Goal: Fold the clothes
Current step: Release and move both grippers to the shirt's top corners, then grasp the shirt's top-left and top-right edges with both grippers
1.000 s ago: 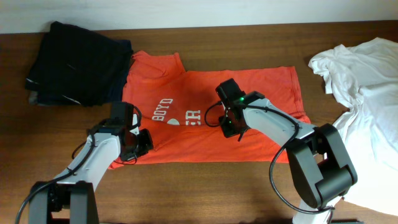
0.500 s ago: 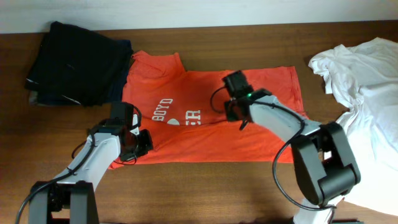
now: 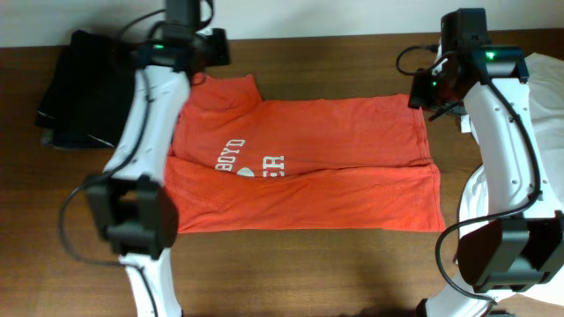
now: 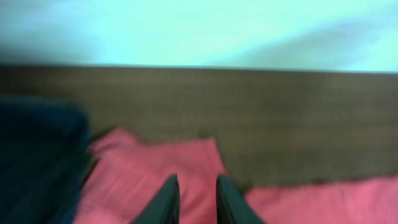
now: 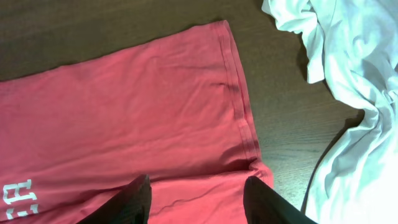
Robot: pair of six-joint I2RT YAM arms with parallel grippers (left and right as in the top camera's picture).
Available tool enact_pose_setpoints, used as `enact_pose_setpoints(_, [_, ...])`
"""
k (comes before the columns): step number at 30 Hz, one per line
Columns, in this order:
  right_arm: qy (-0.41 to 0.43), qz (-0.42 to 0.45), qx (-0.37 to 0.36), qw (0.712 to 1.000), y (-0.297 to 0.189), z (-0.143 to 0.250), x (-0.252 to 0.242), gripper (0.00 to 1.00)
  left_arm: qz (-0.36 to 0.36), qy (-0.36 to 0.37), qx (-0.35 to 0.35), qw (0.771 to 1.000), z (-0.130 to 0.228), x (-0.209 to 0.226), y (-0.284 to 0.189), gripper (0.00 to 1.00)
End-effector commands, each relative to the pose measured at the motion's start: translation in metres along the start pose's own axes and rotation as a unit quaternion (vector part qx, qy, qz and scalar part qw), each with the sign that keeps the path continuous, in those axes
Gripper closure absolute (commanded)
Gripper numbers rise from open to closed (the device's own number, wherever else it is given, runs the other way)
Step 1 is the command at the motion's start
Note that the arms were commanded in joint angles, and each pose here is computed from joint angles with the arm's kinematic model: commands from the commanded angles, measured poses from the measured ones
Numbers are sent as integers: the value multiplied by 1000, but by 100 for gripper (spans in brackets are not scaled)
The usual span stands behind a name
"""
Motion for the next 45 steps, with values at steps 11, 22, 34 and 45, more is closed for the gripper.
enact_pose_setpoints(11, [-35, 38, 99, 994, 101, 7, 5, 50, 4, -43, 82, 996, 94, -21, 166, 83])
enact_pose_setpoints(22, [-35, 39, 100, 994, 101, 7, 4, 50, 113, -17, 52, 992, 118, -117, 207, 99])
enact_pose_setpoints(34, [-35, 40, 102, 993, 101, 8, 4, 45, 10, 37, -24, 999, 5, 22, 145, 92])
enact_pose_setpoints(45, [-35, 44, 110, 992, 101, 11, 2, 45, 15, 45, 87, 995, 98, 37, 224, 70])
Point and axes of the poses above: each gripper's point midway between its finger pads, its own y axis out along the fingers, its own x axis along the line the jaws close on, z = x × y, the point moved 8 cm from there along -y, back along the fingers, and after that the axes turned 13 degrees about y, right-handed, at the moved point
